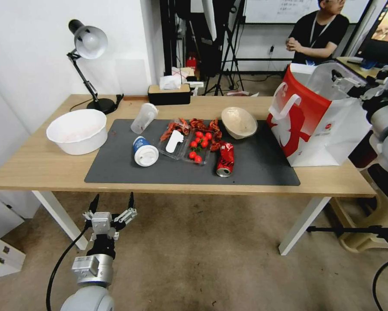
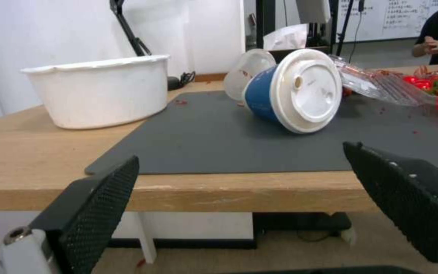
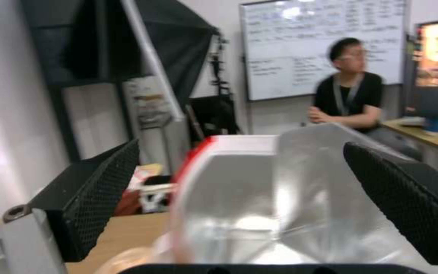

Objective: Pick up the trash from the table and place it into the takeout bag.

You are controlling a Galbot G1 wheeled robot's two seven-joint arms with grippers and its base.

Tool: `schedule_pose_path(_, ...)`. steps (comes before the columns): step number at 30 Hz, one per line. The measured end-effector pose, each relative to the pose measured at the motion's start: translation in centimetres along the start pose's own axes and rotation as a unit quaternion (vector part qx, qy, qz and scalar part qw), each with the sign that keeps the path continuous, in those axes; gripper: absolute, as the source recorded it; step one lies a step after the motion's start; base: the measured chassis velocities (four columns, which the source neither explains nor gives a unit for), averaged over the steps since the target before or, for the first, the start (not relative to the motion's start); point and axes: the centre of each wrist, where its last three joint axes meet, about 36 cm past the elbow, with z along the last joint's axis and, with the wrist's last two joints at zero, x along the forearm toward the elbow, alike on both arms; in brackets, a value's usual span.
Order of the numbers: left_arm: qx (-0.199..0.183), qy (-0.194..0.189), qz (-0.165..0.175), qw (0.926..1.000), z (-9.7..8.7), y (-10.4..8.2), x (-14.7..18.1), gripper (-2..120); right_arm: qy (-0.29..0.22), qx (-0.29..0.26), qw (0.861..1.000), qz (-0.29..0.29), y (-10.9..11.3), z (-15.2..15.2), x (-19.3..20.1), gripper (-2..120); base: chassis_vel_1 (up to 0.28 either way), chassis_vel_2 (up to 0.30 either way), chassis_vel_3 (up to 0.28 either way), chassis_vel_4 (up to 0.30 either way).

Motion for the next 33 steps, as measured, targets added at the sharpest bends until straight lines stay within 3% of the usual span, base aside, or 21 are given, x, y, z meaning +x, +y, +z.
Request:
schedule_pose_path(13,0.001,-0.004,0.001,1.0000,0.0,0.0,0.1,100,-0.012,0.011,0.998,-0.064,1.6,2.8,5.0,100,0.000,0.000,0.000,0.000)
schedule_pose_path(20,0.003,-0.005,0.002,1.0000,0.3,0.0,0.2,100,-0.085,0.051,0.992,-0.081,1.9,7.6,9.0,100,0.000,0.000,0.000,0.000)
schedule_pose_path(22,0.004,-0.004,0.003,1.0000,0.4,-0.1,0.2,100,-0.103,0.059,0.990,-0.072,2.2,10.3,10.7,100,0.000,0.000,0.000,0.000)
schedule_pose_path(27,0.004,-0.004,0.003,1.0000,0.6,-0.1,0.2,100,-0.097,0.046,0.993,-0.043,3.0,15.8,13.4,100,0.000,0.000,0.000,0.000)
schedule_pose_path(33,0.004,-0.002,0.003,1.0000,0.9,0.0,0.3,100,-0.059,0.028,0.997,-0.037,4.2,18.7,15.6,100,0.000,0.000,0.000,0.000)
